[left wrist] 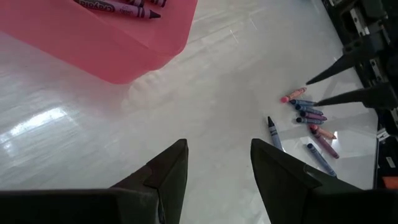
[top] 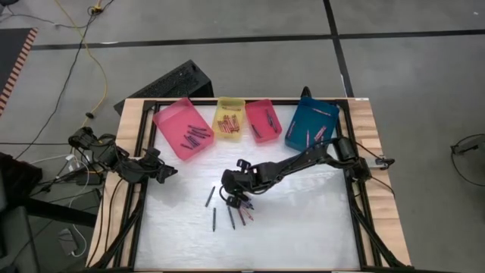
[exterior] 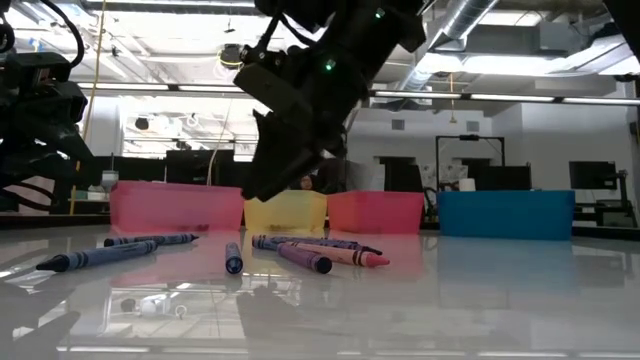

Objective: Sort crayons
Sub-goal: Put the pink crayon into the blue bin

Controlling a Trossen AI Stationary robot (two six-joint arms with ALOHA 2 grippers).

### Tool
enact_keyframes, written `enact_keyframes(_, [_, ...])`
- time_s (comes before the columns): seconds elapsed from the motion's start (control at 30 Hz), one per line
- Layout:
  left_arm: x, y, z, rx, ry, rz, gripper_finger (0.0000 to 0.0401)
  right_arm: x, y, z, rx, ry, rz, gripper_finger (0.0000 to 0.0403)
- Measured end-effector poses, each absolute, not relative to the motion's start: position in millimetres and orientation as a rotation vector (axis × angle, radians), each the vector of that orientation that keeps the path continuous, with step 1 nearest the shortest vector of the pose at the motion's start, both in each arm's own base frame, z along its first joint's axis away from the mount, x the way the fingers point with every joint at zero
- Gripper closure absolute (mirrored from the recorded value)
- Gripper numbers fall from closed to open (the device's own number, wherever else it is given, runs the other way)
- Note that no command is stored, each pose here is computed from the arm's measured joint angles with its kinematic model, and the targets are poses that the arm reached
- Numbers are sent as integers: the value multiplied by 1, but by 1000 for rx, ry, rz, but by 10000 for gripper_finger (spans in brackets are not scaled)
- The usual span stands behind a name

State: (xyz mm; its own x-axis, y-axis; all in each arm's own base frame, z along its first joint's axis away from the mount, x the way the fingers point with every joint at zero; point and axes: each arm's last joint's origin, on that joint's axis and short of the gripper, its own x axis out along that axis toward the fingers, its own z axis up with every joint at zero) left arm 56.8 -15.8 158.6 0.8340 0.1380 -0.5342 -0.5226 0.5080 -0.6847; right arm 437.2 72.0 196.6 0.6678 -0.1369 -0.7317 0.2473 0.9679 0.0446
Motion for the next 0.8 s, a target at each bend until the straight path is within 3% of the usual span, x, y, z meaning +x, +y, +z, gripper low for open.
enact_keyframes(0.6, [57, -16, 159, -962, 448, 414, 236, 442, 71, 159, 148, 896, -210, 276])
enact_keyframes(0.8, [57, -16, 159, -962, 447, 414, 236, 442, 69, 159, 161, 896, -227, 302])
